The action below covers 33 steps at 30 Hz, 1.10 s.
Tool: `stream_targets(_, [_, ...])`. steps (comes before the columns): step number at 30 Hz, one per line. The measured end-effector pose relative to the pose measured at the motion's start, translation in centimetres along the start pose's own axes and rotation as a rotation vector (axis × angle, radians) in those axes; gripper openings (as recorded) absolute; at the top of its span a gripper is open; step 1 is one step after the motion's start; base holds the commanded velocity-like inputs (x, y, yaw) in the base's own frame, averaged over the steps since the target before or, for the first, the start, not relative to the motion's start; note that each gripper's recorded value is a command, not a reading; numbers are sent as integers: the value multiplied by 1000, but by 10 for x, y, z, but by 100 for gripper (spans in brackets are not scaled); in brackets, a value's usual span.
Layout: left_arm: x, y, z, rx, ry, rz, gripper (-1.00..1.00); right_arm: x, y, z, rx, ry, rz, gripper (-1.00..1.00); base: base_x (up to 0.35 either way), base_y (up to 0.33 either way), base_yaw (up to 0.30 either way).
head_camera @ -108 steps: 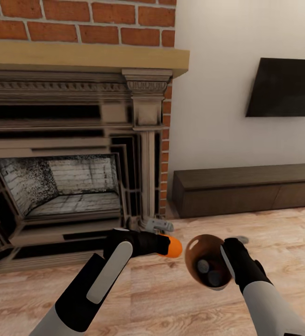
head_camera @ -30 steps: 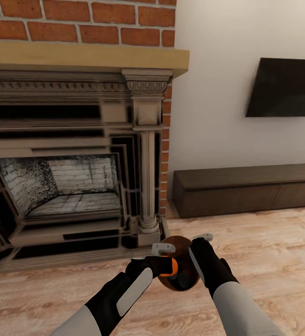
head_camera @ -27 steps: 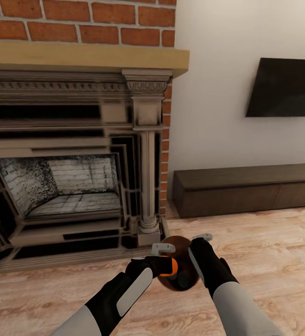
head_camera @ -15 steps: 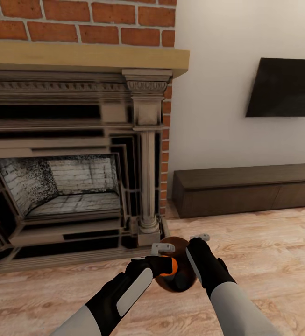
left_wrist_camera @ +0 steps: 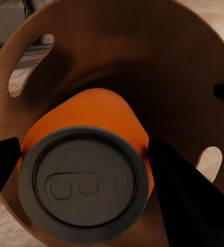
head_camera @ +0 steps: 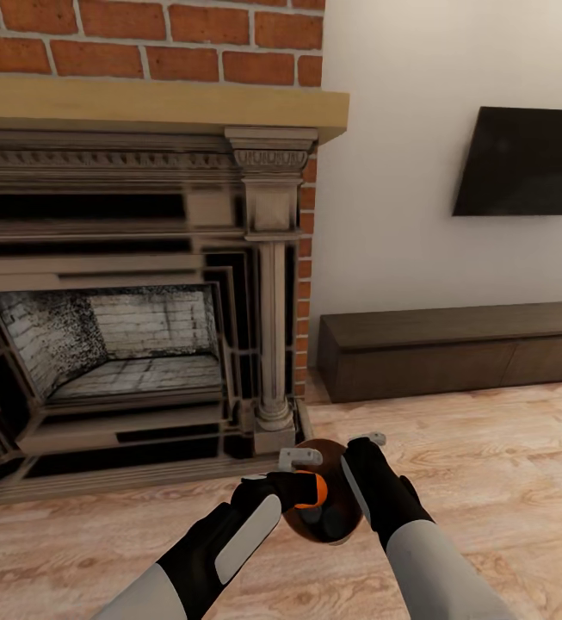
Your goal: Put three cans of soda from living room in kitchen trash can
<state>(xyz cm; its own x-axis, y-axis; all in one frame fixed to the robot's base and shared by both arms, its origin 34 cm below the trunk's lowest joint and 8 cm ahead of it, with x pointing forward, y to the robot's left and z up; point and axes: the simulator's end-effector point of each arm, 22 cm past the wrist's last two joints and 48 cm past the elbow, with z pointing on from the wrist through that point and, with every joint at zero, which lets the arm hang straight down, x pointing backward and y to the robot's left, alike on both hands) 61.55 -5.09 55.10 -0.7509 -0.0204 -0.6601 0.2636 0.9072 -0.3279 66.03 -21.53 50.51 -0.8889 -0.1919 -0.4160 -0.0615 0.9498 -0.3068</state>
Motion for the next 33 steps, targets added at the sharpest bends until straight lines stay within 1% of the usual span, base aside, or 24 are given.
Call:
stream_targets(6, [0,0,0,0,0,0,-100,0,0,0,0,-1,-2,-100,0,0,0])
stream_targets(7, [0,0,0,0,1,0,100,0,1,0,0,-2,-3,-100,0,0,0])
stream_targets(15, [6,2,3,-8,16,-2,100,-2,0,-1,2,-5,-5,-100,0,0,0])
stream_targets(20, [7,2,4,-9,18,-2,100,-15,-2,-10,7,-43,-5,-100,0,0,0])
stream_targets(23, [8,1,4,-8,19,-2,100,-16,-4,-14,15,-33,-15,-100,0,0,0])
stream_targets(26, [8,1,4,-8,18,-2,100,-15,-3,-17,9,-24,-16,-100,0,0,0])
stream_targets(33, [6,1,4,-8,11,-5,100,-14,-5,-17,10,-20,-16,-100,0,0,0])
